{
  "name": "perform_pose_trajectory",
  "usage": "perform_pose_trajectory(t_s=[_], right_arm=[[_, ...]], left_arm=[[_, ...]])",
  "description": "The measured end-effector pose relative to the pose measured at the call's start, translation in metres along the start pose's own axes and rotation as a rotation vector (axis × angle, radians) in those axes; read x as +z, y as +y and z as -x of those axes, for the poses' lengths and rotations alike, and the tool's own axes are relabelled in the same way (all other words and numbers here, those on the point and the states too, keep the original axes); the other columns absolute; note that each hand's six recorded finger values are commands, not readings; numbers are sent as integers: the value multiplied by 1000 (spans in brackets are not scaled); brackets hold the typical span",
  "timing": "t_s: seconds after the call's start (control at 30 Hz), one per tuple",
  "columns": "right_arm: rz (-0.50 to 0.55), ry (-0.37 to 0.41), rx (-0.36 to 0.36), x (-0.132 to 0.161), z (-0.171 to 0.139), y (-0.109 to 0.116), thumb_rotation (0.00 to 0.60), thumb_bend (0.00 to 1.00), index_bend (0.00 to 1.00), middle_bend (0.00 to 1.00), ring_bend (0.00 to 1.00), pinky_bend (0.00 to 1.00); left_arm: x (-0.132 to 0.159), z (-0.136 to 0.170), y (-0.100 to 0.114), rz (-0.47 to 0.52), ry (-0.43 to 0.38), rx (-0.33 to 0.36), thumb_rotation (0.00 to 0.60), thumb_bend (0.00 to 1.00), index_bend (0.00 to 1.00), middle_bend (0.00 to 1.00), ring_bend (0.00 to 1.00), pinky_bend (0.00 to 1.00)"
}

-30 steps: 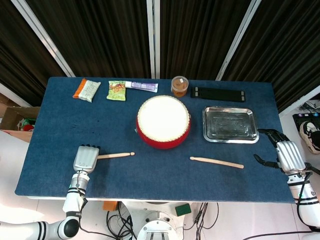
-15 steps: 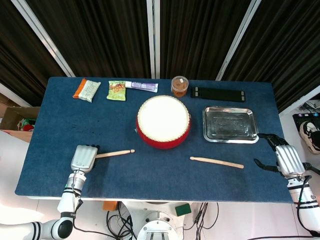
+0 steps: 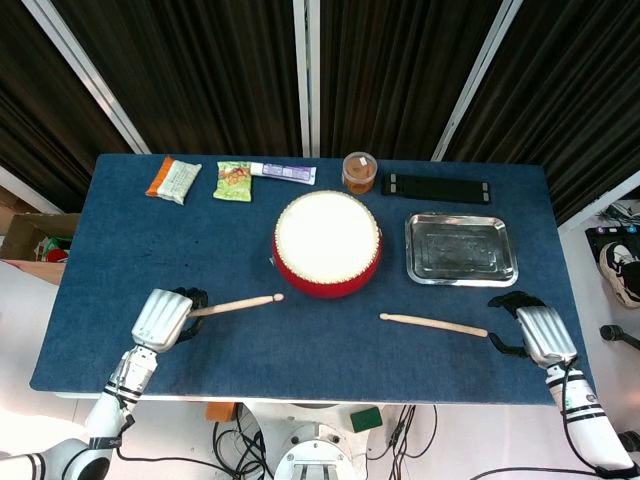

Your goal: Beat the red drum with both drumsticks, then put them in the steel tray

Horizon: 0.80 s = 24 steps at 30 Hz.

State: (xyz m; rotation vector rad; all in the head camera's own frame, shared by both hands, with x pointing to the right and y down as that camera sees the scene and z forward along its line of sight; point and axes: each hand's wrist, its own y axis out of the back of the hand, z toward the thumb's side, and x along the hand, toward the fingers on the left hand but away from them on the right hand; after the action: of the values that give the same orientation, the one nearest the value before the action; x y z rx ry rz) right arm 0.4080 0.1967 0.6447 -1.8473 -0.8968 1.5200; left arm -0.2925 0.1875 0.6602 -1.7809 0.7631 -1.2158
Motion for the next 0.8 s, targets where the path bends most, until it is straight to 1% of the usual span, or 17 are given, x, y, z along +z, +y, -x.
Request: perform_pose_trajectory(t_s=[0.1, 0.17, 0.3, 0.4, 0.5, 0.7, 0.8], right_arm=[[-58, -14, 8, 7, 5, -9, 600, 331, 426, 414, 224, 348], [-91, -26, 14, 12, 8, -15, 600, 335, 433, 421, 224, 348], [-134, -59, 37, 21, 15, -28, 600, 338, 443, 426, 224, 348], [-119, -83, 60, 30, 21, -41, 600, 338, 454, 432, 225, 348], [-101, -86, 72, 39, 27, -50, 600, 338, 463, 442, 234, 348], [-129, -75, 65, 47, 34, -57, 600, 338, 512, 488, 266, 348], [-155, -71, 63, 49, 35, -59, 600, 338, 513, 503, 275, 349]], left_arm=[[10, 0, 13, 3, -65, 42, 600, 566, 649, 658, 616, 777], [17, -2, 19, 9, -93, 57, 600, 565, 649, 658, 616, 766], [25, -7, 23, 13, -130, 55, 600, 566, 649, 658, 615, 760], [29, -10, 22, 12, -145, 45, 600, 565, 649, 658, 615, 759], [28, -10, 21, 13, -146, 36, 600, 566, 649, 658, 615, 759], [25, -10, 18, 12, -137, 19, 600, 566, 649, 657, 613, 759], [24, -9, 18, 15, -135, 17, 600, 566, 649, 657, 612, 759]])
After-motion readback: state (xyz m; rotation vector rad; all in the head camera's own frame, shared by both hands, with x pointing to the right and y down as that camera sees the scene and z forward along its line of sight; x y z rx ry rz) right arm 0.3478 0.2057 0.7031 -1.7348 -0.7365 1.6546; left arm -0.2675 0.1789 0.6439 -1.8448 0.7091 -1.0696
